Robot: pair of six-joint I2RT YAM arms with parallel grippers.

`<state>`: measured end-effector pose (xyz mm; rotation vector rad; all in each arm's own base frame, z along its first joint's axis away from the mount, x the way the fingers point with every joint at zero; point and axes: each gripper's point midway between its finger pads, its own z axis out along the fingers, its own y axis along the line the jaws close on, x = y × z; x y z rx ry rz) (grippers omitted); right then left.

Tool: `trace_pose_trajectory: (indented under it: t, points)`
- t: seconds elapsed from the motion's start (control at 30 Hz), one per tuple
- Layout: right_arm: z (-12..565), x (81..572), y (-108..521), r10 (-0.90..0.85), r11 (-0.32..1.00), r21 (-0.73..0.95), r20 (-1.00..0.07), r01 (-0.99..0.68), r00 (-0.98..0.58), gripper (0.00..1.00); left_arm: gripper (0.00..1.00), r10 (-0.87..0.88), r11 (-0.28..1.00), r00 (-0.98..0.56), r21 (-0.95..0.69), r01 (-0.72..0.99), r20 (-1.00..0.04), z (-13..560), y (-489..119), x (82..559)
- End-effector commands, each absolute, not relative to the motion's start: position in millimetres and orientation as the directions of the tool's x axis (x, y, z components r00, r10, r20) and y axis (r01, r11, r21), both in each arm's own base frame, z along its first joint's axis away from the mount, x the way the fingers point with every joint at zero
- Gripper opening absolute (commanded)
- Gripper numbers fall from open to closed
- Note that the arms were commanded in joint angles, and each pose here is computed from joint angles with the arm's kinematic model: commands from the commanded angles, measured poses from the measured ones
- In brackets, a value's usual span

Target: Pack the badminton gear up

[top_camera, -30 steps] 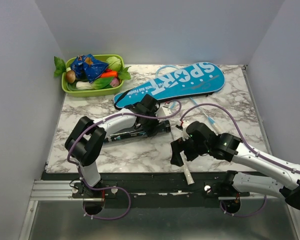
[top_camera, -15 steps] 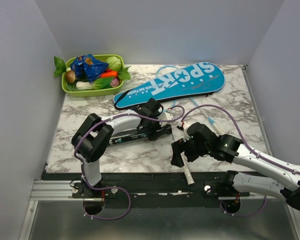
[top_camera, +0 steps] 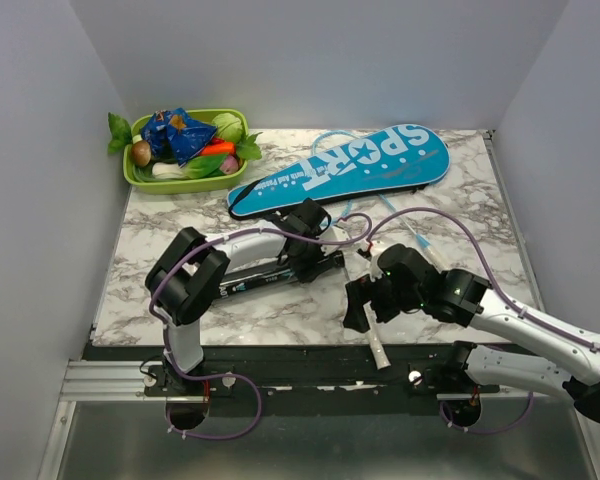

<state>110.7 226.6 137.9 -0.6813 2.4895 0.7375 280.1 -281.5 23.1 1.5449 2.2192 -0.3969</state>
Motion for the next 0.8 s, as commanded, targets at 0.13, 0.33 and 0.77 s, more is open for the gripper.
trace_pose_trajectory:
  t: [0.13,0.33,0.77]
  points:
    - [206.2,138.2,219.7,-0.249,0.792,0.29,-0.65,-0.538,-0.718,0.98,0.1,0.801,0.434,-0.346,0.077,0.898,-0.49,68.3,-265.2,271.1]
    - [274.5,153.7,206.5,-0.16,0.822,0.262,-0.745,-0.505,-0.648,0.93,0.0,0.765,0.45,-0.329,0.094,0.888,-0.553,96.6,-258.6,258.3]
    - [325.4,123.9,217.3,-0.25,0.656,0.295,-0.784,-0.695,-0.568,0.87,0.0,0.541,0.462,-0.337,-0.063,0.885,-0.771,171.5,-260.9,196.7]
